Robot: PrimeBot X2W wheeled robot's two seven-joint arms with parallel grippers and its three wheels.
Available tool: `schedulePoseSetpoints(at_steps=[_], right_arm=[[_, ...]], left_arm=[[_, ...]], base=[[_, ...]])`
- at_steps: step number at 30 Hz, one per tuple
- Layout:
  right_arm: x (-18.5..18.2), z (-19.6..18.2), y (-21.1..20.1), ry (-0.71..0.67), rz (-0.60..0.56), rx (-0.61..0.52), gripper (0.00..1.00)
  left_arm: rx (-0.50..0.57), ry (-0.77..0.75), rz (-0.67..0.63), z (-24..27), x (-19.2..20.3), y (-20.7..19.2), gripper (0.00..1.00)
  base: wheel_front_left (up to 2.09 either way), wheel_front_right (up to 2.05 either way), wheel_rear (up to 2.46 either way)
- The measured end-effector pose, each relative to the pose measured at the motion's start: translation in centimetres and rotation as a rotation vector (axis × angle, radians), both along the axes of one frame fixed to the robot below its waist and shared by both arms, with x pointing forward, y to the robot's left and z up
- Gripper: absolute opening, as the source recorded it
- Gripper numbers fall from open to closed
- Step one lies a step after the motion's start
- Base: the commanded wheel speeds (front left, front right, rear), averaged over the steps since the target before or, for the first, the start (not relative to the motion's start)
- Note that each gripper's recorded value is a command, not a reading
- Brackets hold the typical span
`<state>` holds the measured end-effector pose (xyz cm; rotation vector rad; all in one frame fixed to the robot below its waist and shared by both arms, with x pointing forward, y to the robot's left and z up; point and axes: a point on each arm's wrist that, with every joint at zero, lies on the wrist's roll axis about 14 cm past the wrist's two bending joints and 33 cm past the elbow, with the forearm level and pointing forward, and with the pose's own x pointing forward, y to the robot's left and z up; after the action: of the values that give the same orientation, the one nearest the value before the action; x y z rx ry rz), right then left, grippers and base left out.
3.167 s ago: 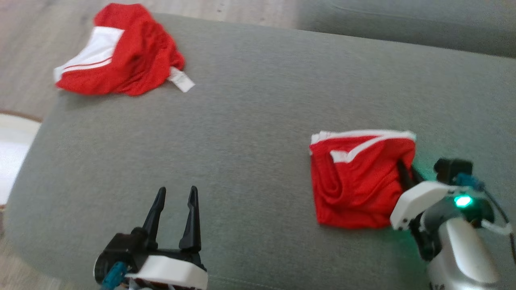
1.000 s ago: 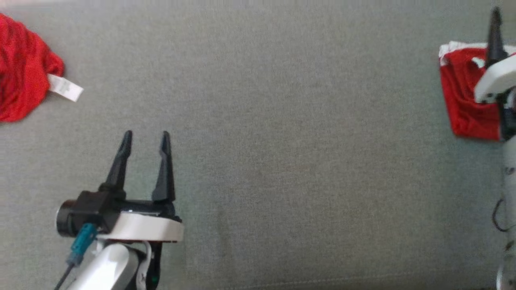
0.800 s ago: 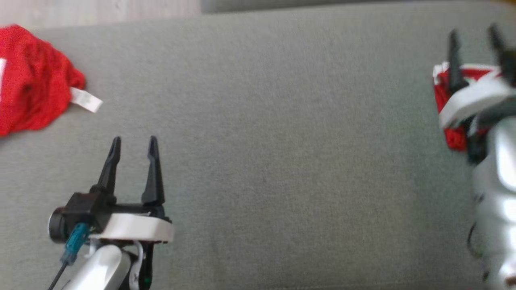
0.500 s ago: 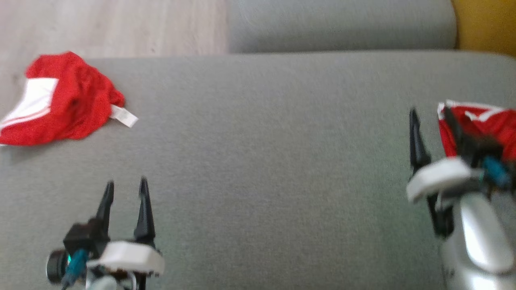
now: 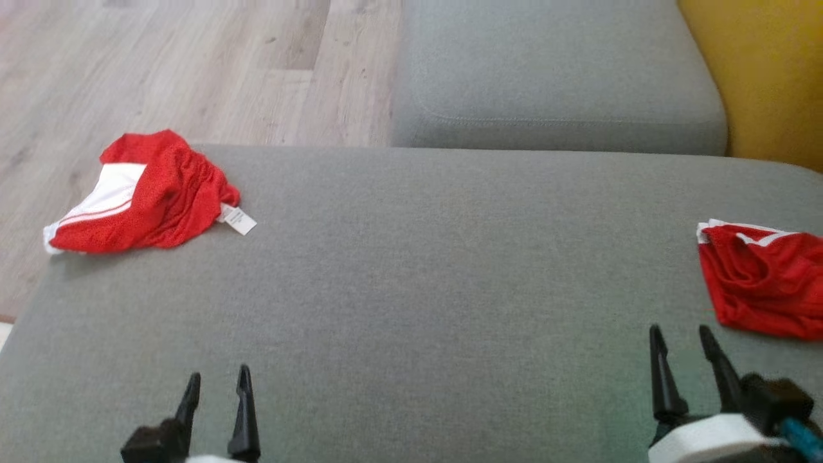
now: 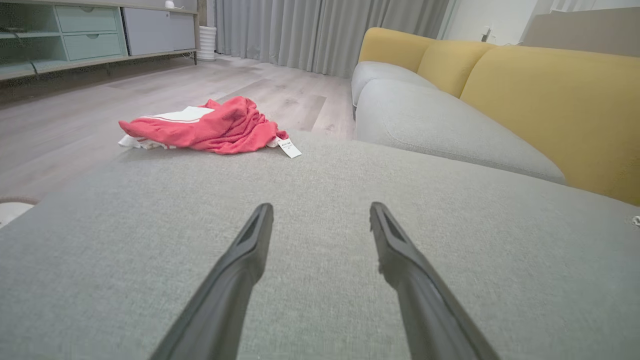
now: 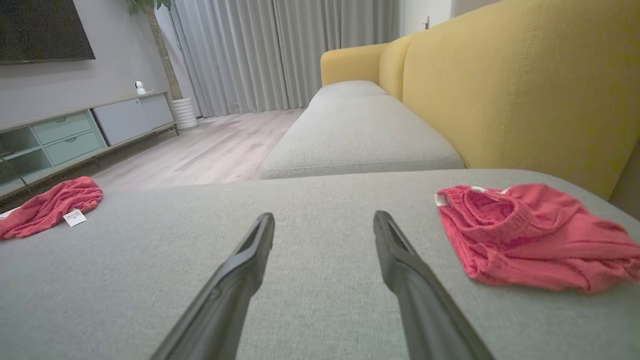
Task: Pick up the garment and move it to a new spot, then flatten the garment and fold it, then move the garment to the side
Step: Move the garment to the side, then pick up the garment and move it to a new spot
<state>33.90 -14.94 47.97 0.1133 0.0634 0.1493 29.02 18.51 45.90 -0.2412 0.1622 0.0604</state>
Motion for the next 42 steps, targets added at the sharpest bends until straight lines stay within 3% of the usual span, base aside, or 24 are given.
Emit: schedulePoseSetpoints(at_steps=[7, 26, 33, 42], right_arm=[[-1.6, -0.2, 0.1, -0.001, 0.002, 0.010, 1.00], [-1.3, -0.3, 1.3, 0.006, 0.042, 0.004, 1.00], [-0.4, -0.3, 4.6, 0.014, 0.150, 0.005, 1.00], [1.4, 0.9, 14.8, -0.013, 0.449, 0.017, 1.00]], left_arm=[[-0.007, -0.015, -0.023, 0.2, -0.1, -0.8, 1.00], [-0.011, -0.009, 0.001, -0.1, -0.9, -0.2, 1.00], [-0.013, -0.018, 0.109, 0.0, -2.9, 2.8, 1.00], [0.011, -0.071, 0.402, 2.0, -7.4, 10.1, 1.00]], base=[[0.00, 0.00, 0.00], [0.00, 0.00, 0.00], [0.00, 0.00, 0.00], [0.00, 0.00, 0.00]])
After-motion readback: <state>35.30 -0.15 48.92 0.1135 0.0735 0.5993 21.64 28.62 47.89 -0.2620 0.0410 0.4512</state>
